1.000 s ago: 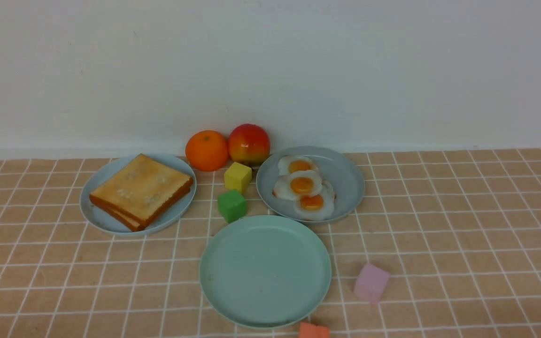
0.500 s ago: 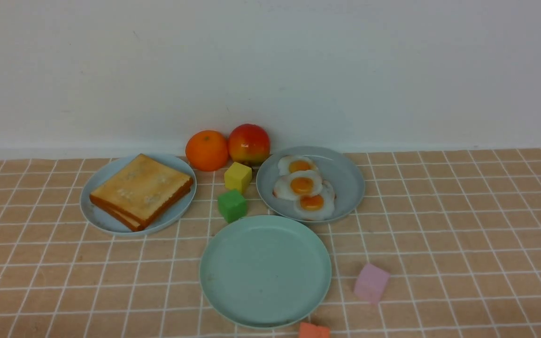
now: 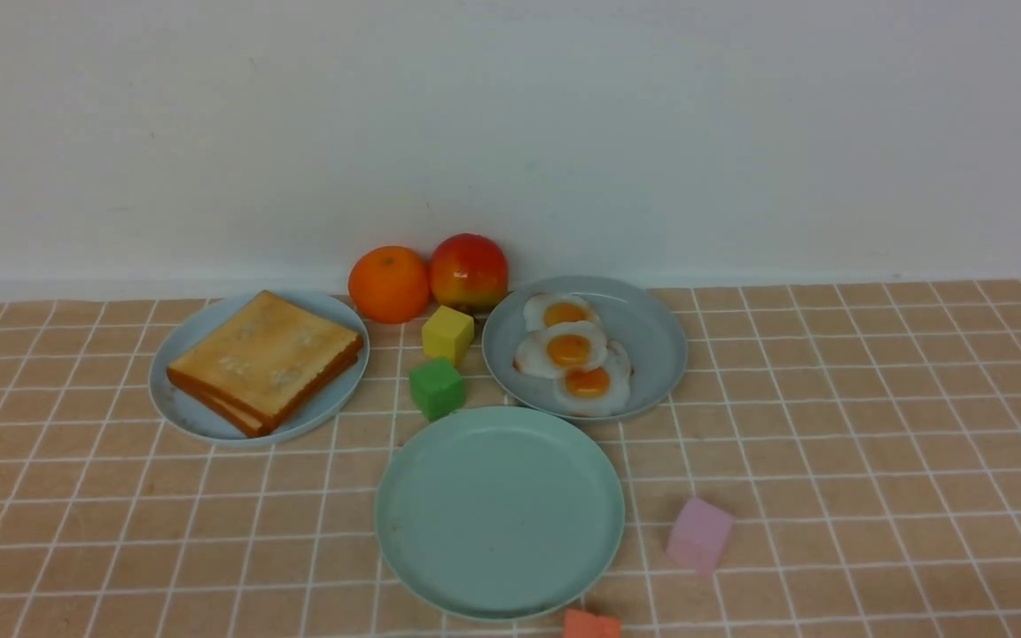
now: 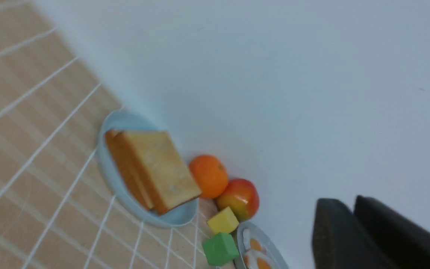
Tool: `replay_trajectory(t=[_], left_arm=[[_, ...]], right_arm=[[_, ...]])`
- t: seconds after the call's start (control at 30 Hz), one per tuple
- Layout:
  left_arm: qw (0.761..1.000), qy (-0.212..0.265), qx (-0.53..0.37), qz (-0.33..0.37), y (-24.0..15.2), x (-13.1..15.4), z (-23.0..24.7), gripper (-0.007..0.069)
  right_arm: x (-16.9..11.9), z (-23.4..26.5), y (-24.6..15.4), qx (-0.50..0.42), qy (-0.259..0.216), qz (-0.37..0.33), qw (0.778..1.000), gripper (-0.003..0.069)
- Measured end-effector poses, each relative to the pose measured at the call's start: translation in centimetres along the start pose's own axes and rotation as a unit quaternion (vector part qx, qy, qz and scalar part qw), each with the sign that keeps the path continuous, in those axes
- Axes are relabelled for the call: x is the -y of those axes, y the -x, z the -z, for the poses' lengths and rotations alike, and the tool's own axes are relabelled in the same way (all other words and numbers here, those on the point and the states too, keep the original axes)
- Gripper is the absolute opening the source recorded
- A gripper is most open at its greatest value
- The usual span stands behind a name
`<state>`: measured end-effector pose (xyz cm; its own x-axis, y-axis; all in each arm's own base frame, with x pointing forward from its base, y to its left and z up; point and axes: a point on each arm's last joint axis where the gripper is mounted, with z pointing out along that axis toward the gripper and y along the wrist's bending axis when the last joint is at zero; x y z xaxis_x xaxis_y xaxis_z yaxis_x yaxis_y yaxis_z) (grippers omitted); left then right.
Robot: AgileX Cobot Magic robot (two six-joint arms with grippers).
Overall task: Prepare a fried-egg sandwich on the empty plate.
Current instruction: Use the left arm to grab a slice of bread
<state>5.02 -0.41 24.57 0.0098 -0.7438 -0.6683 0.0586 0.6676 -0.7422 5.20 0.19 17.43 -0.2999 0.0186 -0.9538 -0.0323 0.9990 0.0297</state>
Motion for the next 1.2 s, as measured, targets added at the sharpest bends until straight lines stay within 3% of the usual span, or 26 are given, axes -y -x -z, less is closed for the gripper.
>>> replay_trajectory(t=[0.1, 0.2, 0.3, 0.37, 0.47, 0.6, 0.8, 0.9, 1.07, 1.2], left_arm=[[0.996, 0.019, -0.051, -0.064, 1.2, 1.9, -0.5, -0.0013], [0.970, 0.054, -0.165, -0.168, 2.2, 3.7, -2.6, -0.0013], [0.939, 0.041, -0.252, -0.229, 2.2, 4.9, -4.4, -0.0013], [0.927, 0.025, -0.282, -0.246, 2.2, 5.6, -5.1, -0.0013], [0.880, -0.009, -0.380, -0.283, 1.0, 7.3, -7.7, -0.0013], [0.836, -0.003, -0.454, -0.308, -0.9, 8.0, -11.4, -0.0013], [0.802, 0.023, -0.504, -0.320, -3.2, 7.7, -16.0, -0.0013], [0.796, 0.029, -0.502, -0.338, -3.5, 7.7, -17.7, -0.0013], [0.781, 0.046, -0.504, -0.366, -4.6, 7.5, -21.8, -0.0013], [0.766, 0.064, -0.511, -0.384, -5.9, 6.7, -24.3, -0.0013]], right_arm=[[0.0, 0.0, 0.0, 0.000, 0.000, 0.000, 1.000, 0.0239], [0.0, 0.0, 0.0, 0.000, 0.000, 0.000, 1.000, 0.0239], [0.0, 0.0, 0.0, 0.000, 0.000, 0.000, 1.000, 0.0239], [0.0, 0.0, 0.0, 0.000, 0.000, 0.000, 1.000, 0.0239], [0.0, 0.0, 0.0, 0.000, 0.000, 0.000, 1.000, 0.0239], [0.0, 0.0, 0.0, 0.000, 0.000, 0.000, 1.000, 0.0239], [0.0, 0.0, 0.1, 0.009, 0.001, -0.002, 1.000, 0.0239], [-0.2, -0.1, 0.5, 0.042, 0.015, -0.047, 0.998, 0.0239], [-0.3, 0.4, 2.8, 0.161, 0.054, -0.228, 0.959, 0.0239], [-0.3, 0.9, 3.8, 0.178, 0.069, -0.265, 0.945, 0.0235]])
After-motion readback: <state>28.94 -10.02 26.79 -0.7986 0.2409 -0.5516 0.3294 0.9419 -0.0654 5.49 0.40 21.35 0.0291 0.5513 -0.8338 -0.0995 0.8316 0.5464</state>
